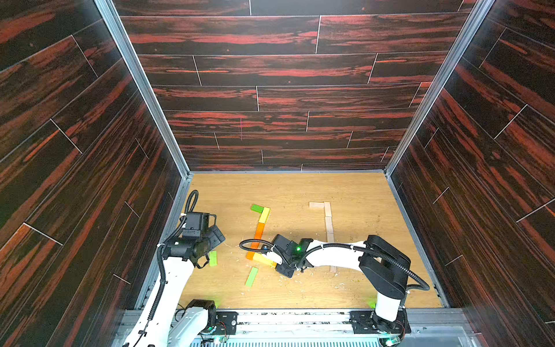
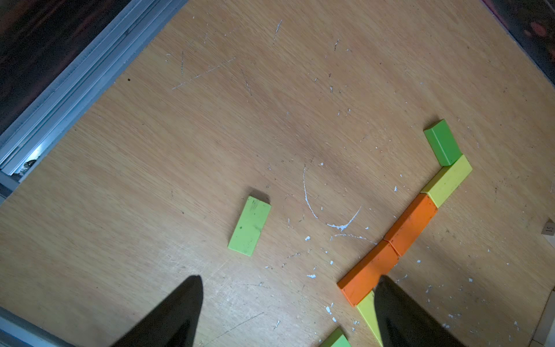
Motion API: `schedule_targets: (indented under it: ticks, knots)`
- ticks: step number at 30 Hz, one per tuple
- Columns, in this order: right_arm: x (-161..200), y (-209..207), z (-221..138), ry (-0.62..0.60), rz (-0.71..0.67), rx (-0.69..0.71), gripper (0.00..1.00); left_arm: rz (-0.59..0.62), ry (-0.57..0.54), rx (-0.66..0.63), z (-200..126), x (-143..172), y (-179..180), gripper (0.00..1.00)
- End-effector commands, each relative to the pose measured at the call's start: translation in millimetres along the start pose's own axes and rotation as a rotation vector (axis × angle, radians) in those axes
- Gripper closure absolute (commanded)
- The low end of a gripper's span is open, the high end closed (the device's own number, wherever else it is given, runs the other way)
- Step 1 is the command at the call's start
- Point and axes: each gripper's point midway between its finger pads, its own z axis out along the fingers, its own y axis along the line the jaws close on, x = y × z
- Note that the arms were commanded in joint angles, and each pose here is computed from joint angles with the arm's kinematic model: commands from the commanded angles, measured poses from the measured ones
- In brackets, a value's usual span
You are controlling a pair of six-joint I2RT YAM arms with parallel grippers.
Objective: Assemble a giraffe with building blocks
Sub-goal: Assemble the building block at the center of the board.
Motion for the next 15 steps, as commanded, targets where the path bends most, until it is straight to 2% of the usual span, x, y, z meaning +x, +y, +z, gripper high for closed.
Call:
schedule_targets:
  ticks: [1,8,15]
  knots:
    - [51,-2,19,0.174,-0.014,0.007,0.54,0.005,-0.010,-0.004,-7,-4,0,0.08]
    - [39,1,6,0.127,0.010,-0.024,0.50,0.013,-0.024,-0.038,-5,-7,5,0.06]
    - [21,2,-24,0.029,0.055,-0.053,0.46,0.055,-0.018,-0.164,3,-11,25,0.02]
